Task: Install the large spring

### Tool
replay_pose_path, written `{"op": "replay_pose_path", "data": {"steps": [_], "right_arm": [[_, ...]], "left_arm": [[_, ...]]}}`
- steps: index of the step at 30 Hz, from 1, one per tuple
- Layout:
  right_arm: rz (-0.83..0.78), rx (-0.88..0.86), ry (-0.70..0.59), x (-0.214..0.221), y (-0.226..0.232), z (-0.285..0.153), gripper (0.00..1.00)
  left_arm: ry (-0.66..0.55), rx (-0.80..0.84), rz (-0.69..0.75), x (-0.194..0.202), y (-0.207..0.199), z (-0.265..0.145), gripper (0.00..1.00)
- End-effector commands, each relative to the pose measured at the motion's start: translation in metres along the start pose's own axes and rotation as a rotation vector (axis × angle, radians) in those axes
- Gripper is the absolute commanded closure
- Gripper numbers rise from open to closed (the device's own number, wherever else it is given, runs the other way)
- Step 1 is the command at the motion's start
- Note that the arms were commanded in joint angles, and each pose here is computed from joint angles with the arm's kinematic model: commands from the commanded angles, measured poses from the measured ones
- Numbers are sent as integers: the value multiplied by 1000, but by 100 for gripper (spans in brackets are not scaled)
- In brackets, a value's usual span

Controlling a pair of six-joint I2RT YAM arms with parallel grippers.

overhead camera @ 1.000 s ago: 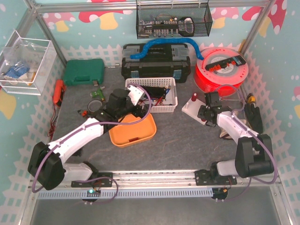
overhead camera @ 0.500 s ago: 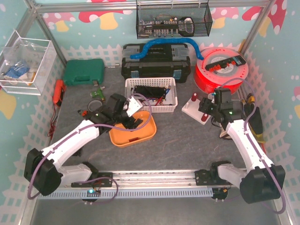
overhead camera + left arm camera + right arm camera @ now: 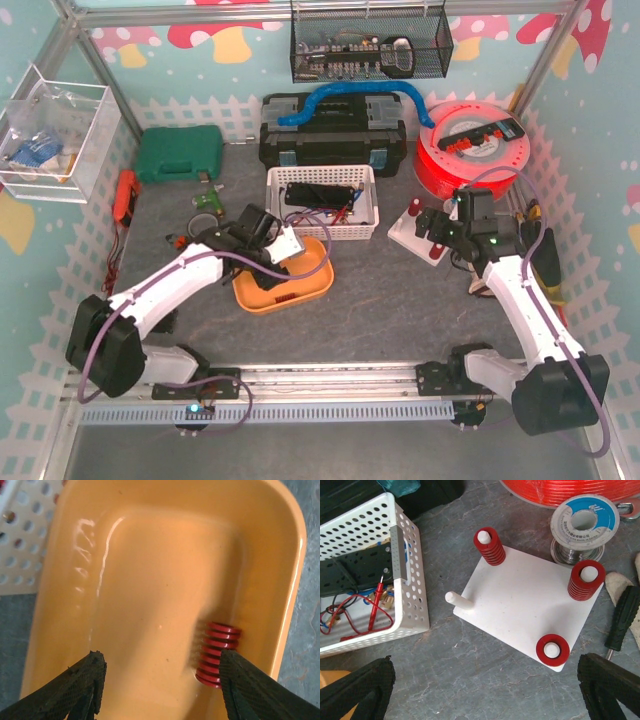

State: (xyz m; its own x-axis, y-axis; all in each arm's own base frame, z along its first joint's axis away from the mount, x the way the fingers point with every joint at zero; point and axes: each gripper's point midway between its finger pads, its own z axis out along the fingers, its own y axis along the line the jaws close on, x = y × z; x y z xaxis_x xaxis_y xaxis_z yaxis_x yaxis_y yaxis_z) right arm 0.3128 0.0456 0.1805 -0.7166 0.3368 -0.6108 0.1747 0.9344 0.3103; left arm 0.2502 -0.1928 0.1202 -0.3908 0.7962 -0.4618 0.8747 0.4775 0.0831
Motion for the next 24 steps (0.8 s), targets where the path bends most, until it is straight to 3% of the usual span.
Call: {"op": "replay_pose_path", "data": {"steps": [1, 10, 24], "right_arm": [[-23, -37, -25, -3, 5, -8, 1], [-42, -128, -3, -3, 23, -8, 2], [-18, -136, 35, 13, 19, 3, 3]], "left_arm": [[54, 81, 26, 9, -11, 4, 36], [168, 174, 13, 37, -25, 31, 35], [202, 234, 47, 39, -35, 46, 30]]}}
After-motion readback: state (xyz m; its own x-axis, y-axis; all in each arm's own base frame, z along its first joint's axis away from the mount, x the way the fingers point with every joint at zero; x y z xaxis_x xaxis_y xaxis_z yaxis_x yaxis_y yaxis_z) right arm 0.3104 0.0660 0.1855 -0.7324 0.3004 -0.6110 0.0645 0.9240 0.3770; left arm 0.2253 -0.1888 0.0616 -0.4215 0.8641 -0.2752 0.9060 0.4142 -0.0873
